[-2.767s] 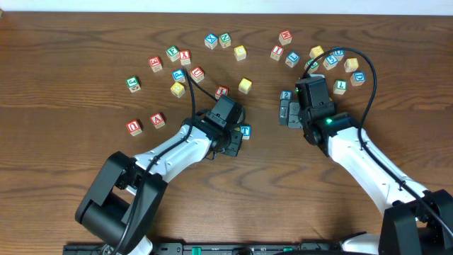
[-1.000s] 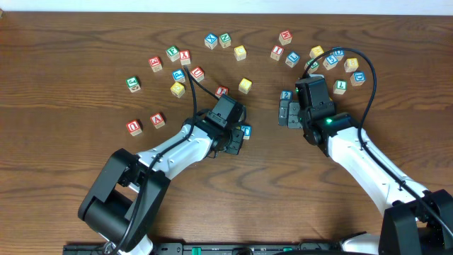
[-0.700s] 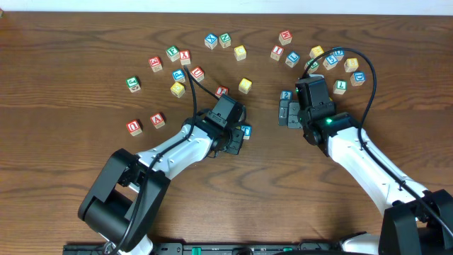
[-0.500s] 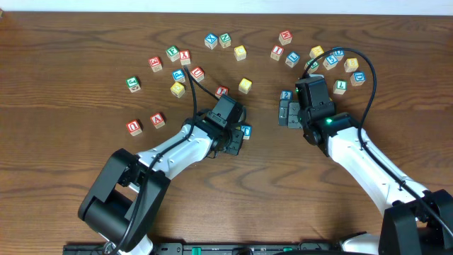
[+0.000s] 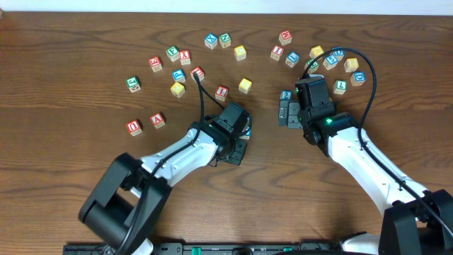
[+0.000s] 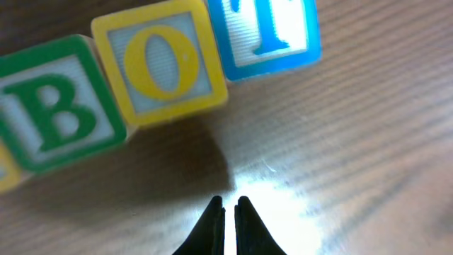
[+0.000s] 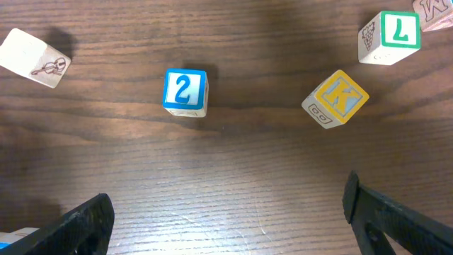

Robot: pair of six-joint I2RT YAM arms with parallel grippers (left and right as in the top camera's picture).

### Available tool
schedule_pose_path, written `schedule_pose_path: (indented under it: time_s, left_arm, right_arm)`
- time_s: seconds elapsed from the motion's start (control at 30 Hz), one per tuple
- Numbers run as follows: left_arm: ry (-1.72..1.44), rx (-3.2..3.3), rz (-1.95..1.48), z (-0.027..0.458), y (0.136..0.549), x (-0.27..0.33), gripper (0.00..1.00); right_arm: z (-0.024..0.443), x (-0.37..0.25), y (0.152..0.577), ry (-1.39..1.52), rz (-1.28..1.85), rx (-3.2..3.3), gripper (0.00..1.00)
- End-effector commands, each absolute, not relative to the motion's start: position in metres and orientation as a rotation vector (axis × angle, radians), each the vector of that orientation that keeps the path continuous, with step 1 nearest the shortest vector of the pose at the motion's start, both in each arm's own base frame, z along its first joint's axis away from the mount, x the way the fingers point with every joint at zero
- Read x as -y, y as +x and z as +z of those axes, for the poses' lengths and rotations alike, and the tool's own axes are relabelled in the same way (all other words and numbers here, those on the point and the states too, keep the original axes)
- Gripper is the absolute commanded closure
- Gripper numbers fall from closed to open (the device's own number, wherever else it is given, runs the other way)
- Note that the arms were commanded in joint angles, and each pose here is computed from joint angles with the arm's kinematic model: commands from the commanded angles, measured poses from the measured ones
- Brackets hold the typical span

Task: Spell out ROBOT

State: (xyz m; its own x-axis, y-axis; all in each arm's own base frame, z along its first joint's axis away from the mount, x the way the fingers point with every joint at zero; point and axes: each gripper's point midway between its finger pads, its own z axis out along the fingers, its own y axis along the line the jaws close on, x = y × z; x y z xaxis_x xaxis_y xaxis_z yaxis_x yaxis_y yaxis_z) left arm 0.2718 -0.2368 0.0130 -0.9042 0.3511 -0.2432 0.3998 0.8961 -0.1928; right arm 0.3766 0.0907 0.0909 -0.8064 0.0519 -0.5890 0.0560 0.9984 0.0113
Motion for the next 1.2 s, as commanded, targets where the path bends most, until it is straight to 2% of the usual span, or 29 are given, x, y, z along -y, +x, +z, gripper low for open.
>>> schedule_pose_path:
  time_s: [0.0,0.13,0.2,0.4,0.47,0.53,0.67,0.73,0.83,1.03,1.1,1.17]
  left_arm:
    - [0.522,-2.774,-0.315,0.047,0.28,0.231,0.92]
    - [0.483,-2.65,-0.303,0.092,0.287,0.223,0.92]
    - [0.457,-2.583,-0.294,0.115,0.29,0.217,0.92]
    - [0.351,-2.447,-0.126,0.164,0.293,0.179,0.92]
    - [0.33,-2.436,-0.07,0.169,0.292,0.168,0.91]
    - [0.315,-2.436,-0.007,0.17,0.29,0.157,0.83]
    - [0.281,-2.463,0.08,0.166,0.29,0.138,0.56]
    - [0.251,-2.475,0.096,0.164,0.292,0.129,0.46]
    - [0.166,-2.488,0.115,0.164,0.297,0.113,0.43]
    - [0.014,-2.497,0.151,0.164,0.308,0.081,0.41]
    - [-0.017,-2.498,0.161,0.164,0.309,0.074,0.36]
    - [-0.038,-2.498,0.168,0.164,0.311,0.068,0.33]
  right_arm:
    - [0.098,-0.09,0.378,0.067,-0.004,-2.492,0.01]
    - [0.098,-0.092,0.377,0.064,0.011,-2.495,0.01]
    - [0.097,-0.094,0.377,0.065,0.029,-2.5,0.05]
    - [0.086,-0.107,0.374,0.037,0.104,-2.54,0.3]
    - [0.078,-0.11,0.372,0.041,0.105,-2.562,0.41]
    - [0.068,-0.115,0.37,0.024,0.104,-2.588,0.5]
    - [0.042,-0.139,0.362,-0.041,0.161,-2.653,0.7]
    - [0.032,-0.15,0.358,-0.06,0.186,-2.677,0.8]
    - [0.022,-0.165,0.353,-0.094,0.198,-2.69,0.87]
    - [0.024,-0.19,0.349,-0.158,0.236,-2.66,0.94]
    - [0.025,-0.192,0.349,-0.154,0.241,-2.66,0.99]
    - [0.025,-0.192,0.348,-0.144,0.244,-2.662,0.99]
